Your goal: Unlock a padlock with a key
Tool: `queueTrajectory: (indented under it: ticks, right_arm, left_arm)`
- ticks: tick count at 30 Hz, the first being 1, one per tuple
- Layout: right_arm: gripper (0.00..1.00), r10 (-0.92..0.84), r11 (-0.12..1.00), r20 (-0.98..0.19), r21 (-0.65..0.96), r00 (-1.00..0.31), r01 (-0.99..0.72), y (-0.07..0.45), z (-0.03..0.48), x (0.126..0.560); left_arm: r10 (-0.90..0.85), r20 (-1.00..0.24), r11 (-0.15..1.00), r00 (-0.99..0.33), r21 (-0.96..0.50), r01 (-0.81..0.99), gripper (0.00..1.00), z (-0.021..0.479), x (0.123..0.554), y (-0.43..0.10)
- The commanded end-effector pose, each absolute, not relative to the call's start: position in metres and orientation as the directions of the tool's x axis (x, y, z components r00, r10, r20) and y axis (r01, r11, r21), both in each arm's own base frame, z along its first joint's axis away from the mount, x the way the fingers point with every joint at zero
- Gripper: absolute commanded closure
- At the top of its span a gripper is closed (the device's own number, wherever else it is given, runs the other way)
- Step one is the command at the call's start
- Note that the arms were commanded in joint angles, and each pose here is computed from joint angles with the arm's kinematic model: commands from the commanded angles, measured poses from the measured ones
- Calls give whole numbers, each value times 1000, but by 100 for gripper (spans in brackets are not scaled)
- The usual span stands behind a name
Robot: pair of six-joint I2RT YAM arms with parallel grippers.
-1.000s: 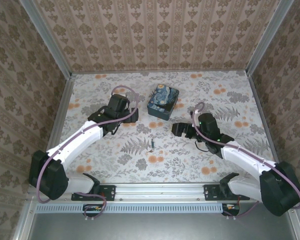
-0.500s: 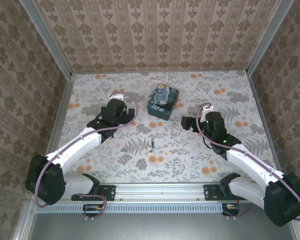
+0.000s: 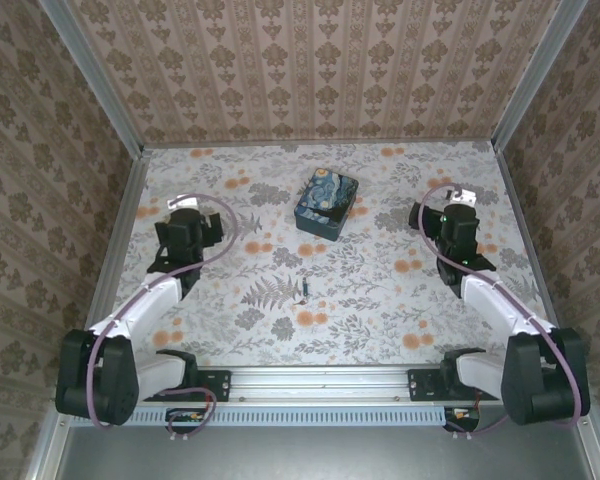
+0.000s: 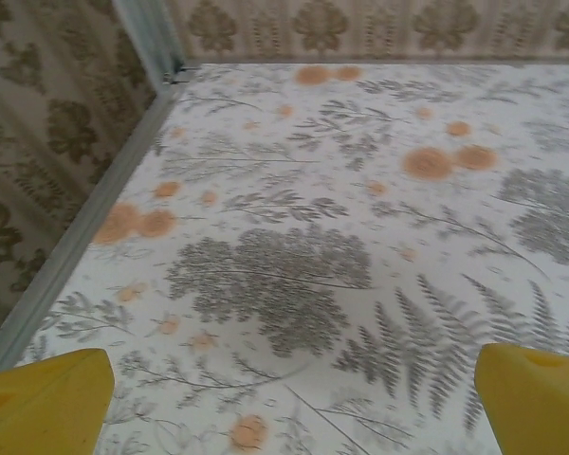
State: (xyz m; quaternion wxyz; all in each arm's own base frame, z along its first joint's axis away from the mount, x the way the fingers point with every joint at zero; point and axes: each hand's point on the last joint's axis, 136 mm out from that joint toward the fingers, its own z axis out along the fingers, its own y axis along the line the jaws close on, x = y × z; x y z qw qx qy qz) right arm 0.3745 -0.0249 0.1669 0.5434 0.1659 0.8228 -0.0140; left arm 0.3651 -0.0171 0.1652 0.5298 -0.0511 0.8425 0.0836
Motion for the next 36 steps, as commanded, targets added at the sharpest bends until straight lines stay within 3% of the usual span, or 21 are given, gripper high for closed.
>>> queueTrajectory:
  ticks: [1, 12, 22, 26, 32, 36]
  right_arm:
    - [0, 255, 933, -918, 152, -303, 326, -42, 172, 383]
    - [0, 263, 933, -917, 161, -301, 322, -55, 150, 379]
    - [1, 162, 958, -933, 71, -321, 277, -55, 134, 381]
    - [0, 160, 976, -949, 111, -271, 189, -40, 127, 387]
    - [1, 106, 994, -948, 91, -300, 62, -18, 113, 391]
    - [1, 103, 994, -964, 91, -244, 59, -17, 104, 387]
  left_arm:
    - [-10, -936, 973, -353, 73, -220, 0, 177, 371, 1]
    - [98, -931, 943, -351, 199, -265, 0, 167, 355, 29]
    - [89, -945, 961, -314, 164, -222, 0, 140, 368, 19]
    - [105, -941, 967, -323, 173, -189, 0, 127, 378, 15]
    - [133, -947, 978, -294, 173, -116, 0, 110, 387, 5]
    - [142, -939, 981, -313, 175, -80, 0, 99, 391, 0]
